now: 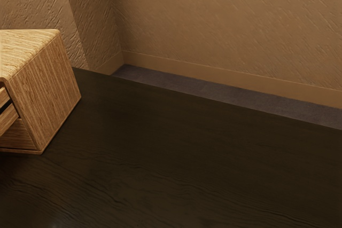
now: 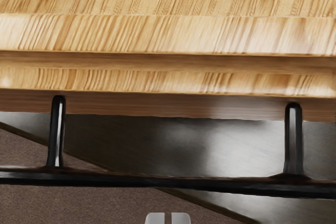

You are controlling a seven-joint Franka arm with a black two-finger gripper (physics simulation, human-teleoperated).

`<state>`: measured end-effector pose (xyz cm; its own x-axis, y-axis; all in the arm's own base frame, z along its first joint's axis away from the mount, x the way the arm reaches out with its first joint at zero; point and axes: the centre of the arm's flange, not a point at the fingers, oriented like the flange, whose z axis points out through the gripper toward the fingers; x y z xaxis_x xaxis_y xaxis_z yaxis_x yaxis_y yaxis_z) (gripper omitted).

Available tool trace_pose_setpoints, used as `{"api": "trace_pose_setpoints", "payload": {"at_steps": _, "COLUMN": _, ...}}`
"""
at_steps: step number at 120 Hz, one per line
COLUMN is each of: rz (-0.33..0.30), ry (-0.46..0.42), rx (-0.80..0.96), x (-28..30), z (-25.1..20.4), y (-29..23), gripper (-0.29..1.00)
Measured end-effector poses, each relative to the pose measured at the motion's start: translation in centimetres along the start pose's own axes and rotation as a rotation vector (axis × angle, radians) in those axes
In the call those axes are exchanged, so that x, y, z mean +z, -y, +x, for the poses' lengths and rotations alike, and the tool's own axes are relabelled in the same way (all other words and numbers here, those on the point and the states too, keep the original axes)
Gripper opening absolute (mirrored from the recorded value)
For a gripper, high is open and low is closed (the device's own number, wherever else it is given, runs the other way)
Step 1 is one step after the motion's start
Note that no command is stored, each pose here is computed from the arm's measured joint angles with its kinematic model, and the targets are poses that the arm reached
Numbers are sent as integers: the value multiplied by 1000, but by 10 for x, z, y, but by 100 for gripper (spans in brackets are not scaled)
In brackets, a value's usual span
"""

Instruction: Push the drawer handle with one arm to close the drawer

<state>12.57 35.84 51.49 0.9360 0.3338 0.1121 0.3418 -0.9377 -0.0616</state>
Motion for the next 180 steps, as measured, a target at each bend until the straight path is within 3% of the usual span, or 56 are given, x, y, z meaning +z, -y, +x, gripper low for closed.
{"api": "trace_pose_setpoints", "payload": {"at_steps": 180, "rz": 5, "ry": 5, "rx": 65, "x": 17, "z": 76, "y": 4, "gripper": -8}}
